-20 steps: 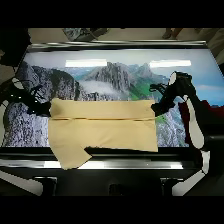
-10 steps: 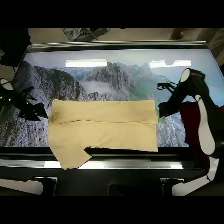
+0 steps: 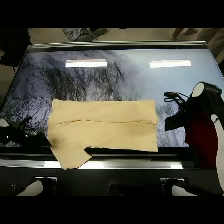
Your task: Fold the shirts.
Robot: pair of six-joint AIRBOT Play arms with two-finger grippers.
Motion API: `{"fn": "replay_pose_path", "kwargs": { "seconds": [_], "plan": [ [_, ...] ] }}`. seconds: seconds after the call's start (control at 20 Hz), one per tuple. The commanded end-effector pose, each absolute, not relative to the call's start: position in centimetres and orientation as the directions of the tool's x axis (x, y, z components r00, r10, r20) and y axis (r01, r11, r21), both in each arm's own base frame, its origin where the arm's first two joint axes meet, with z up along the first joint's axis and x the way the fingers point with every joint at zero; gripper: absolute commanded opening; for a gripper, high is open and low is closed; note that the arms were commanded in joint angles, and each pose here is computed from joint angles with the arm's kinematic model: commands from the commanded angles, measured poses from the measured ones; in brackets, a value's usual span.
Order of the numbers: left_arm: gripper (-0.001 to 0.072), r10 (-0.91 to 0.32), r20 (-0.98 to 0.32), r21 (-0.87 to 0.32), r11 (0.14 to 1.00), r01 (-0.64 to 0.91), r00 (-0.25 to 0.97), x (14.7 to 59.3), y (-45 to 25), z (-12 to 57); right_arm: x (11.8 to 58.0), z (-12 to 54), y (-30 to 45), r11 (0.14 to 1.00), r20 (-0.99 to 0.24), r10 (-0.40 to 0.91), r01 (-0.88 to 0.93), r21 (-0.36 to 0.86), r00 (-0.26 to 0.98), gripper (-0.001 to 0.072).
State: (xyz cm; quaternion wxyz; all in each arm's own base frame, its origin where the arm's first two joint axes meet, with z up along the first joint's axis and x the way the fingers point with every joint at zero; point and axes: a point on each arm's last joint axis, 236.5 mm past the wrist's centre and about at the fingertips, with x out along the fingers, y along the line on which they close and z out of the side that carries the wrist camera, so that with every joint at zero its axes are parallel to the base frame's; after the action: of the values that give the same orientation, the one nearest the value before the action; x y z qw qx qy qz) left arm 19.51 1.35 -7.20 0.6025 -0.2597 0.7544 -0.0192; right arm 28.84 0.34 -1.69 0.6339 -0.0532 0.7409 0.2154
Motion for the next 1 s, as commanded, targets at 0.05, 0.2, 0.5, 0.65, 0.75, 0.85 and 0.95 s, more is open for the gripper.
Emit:
{"fn": "replay_pose_path", "kwargs": {
  "seconds": [0.05,0.2,0.5,0.65,0.75,0.85,0.95],
  "plan": [
    [0.0508,-0.491,-0.862,-0.408,0.818,-0.404,-0.124,16.6,-1.7,-9.4,25.6,-3.5,0.3,0.896,-0.962,0.18,-0.37,0.247,-0.207,0.04],
    [0.0508,-0.49,-0.865,-0.409,0.814,-0.412,-0.11,16.5,-2.1,-10.3,24.7,-4.2,0.3,0.894,-0.956,0.178,-0.367,0.255,-0.232,0.04],
    [0.0437,-0.416,-0.909,-0.368,0.837,-0.406,-0.035,18.6,-2.2,-11.9,24.7,-4.3,0.3,0.905,-0.957,0.176,-0.345,0.25,-0.23,0.0435],
    [0.0033,-0.404,-0.914,-0.36,0.839,-0.407,-0.023,19.0,-2.2,-12.0,23.7,-5.0,1.3,0.899,-0.942,0.217,-0.324,0.295,-0.257,0.0502],
    [0.0032,-0.404,-0.914,-0.364,0.847,-0.388,-0.024,19.0,-2.2,-12.0,22.8,-6.2,2.7,0.89,-0.924,0.274,-0.294,0.349,-0.267,0.0516],
    [0.0031,-0.404,-0.914,-0.365,0.849,-0.383,-0.025,19.0,-2.2,-12.0,22.4,-7.6,5.0,0.874,-0.898,0.364,-0.243,0.421,-0.247,0.0568],
    [0.0031,-0.406,-0.914,-0.367,0.851,-0.375,-0.026,18.9,-2.2,-12.0,21.7,-9.1,5.7,0.874,-0.889,0.391,-0.207,0.44,-0.239,0.0569]
  ]
}}
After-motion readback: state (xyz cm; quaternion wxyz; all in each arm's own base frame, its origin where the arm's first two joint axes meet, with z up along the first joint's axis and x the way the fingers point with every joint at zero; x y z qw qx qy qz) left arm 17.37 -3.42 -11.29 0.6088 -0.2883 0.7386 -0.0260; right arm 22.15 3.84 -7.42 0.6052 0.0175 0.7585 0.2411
